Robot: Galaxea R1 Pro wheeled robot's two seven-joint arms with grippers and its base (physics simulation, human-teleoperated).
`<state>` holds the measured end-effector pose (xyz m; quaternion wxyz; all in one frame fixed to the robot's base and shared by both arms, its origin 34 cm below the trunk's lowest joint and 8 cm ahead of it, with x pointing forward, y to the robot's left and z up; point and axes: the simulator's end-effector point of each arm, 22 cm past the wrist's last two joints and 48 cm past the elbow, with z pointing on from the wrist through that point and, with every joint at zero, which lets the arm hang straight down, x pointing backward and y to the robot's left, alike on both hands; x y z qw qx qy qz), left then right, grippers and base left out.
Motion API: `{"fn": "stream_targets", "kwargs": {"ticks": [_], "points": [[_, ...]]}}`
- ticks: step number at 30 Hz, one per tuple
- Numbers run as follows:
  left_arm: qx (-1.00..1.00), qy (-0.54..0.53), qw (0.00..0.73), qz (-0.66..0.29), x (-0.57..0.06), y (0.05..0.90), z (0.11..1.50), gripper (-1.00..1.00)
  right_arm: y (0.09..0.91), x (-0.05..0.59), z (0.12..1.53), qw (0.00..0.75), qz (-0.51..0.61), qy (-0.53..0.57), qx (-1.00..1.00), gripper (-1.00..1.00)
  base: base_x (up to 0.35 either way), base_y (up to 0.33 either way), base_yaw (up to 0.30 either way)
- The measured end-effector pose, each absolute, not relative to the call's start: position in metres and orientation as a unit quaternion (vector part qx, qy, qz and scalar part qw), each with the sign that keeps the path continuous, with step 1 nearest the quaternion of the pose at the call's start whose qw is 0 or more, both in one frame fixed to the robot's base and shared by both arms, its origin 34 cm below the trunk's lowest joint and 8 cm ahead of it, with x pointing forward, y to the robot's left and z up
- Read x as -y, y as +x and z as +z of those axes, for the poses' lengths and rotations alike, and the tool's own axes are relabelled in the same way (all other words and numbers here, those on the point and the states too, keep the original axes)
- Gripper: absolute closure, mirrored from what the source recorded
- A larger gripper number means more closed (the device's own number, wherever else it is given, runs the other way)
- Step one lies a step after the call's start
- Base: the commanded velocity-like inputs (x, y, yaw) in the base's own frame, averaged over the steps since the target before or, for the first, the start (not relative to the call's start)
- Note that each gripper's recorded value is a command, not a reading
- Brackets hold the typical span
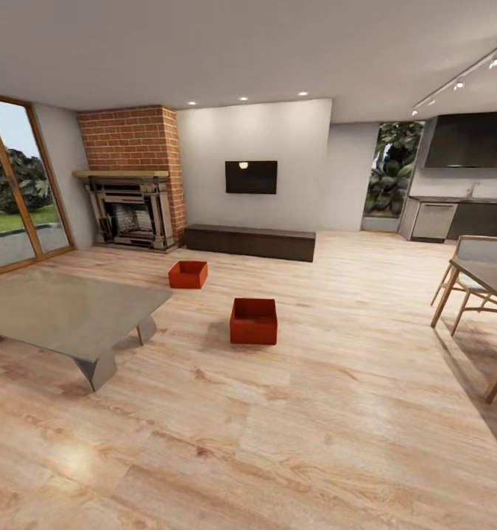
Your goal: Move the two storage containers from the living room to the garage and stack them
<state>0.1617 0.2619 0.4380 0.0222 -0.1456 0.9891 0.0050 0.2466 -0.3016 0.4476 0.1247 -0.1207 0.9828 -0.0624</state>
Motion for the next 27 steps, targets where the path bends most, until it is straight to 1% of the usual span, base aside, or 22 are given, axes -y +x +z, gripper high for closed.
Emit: {"fn": "stream_targets", "kwargs": {"ticks": [27], "points": [[-0.989, -0.146, 0.022, 0.005, -0.2618, 0.1614, 0.4380, -1.00, 0.2465, 0.3035, 0.4477, 0.124, -0.064, -0.121, -0.983, -1.00, 0.325, 0.000, 0.000]]}}
